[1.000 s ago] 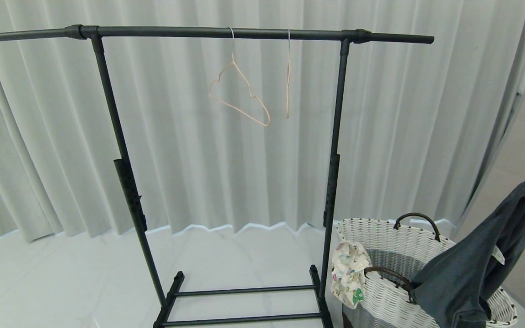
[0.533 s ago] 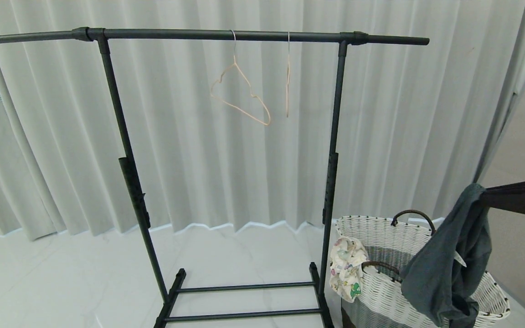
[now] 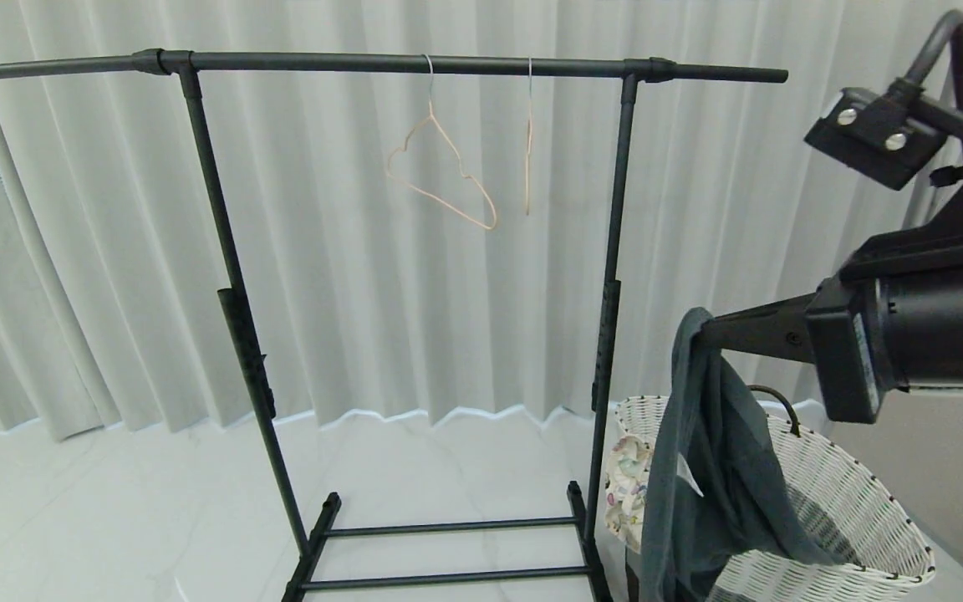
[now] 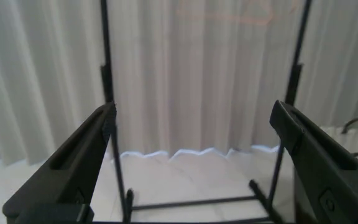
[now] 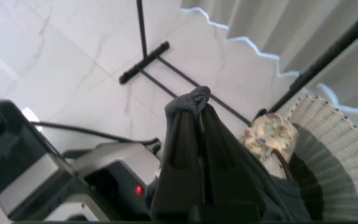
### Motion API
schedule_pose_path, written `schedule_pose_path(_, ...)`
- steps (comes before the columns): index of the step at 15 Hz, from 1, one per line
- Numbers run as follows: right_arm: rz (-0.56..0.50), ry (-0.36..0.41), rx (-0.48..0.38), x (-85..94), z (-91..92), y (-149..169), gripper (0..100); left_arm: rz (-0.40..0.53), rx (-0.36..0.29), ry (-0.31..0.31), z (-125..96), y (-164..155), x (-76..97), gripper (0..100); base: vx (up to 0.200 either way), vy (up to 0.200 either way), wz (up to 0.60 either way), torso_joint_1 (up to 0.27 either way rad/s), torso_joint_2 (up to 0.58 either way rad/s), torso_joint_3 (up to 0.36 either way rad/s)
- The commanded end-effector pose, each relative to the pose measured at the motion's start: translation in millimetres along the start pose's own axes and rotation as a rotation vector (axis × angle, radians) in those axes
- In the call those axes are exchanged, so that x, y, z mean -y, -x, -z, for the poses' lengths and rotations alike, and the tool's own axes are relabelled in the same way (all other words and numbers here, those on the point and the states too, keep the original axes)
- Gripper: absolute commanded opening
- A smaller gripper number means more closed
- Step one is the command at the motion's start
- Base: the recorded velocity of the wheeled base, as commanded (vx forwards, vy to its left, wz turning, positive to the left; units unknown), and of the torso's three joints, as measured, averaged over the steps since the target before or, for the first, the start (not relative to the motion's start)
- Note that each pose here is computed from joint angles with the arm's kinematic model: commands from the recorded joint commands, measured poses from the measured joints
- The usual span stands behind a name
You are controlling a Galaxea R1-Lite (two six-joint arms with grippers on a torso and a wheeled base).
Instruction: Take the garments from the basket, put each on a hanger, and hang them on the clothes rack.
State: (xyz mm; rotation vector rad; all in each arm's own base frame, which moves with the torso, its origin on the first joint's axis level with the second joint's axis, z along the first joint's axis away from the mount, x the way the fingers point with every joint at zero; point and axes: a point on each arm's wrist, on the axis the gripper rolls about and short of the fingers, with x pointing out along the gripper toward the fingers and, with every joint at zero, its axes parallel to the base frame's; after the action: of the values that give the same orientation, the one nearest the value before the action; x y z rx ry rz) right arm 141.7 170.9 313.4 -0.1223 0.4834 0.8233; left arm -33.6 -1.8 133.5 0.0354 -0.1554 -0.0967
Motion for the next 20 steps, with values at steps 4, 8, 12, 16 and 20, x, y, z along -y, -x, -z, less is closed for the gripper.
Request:
schedule_pose_path(4,-0.003,-0.023,0.007,-1.6,-3.5,-29,0,0.413,-0.114,0.066,-126,-104,0.5,100,0.0,0.0,0.0,0.0,0.0,0.0)
schedule_pose_path(8,0.0,-0.031,0.064,0.8,-9.3,-34,0,0.771,-0.33,0.11,-121,-183,57.1,100,0.0,0.0,0.0,0.0,0.0,0.0)
schedule_pose_path(12,0.009,-0.043,0.116,5.0,-15.4,-30,0,0.899,-0.505,0.168,-96,-232,142.1,100,0.0,0.0,0.0,0.0,0.0,0.0)
schedule_pose_path(16,0.008,-0.05,0.125,4.9,-16.1,-28,0,0.847,-0.639,0.104,-42,-254,208.4,100,0.0,0.0,0.0,0.0,0.0,0.0)
schedule_pose_path(20,0.007,-0.062,0.144,5.1,-17.7,-28,0,0.872,-0.638,0.111,-18,-270,233.3,100,0.0,0.0,0.0,0.0,0.0,0.0)
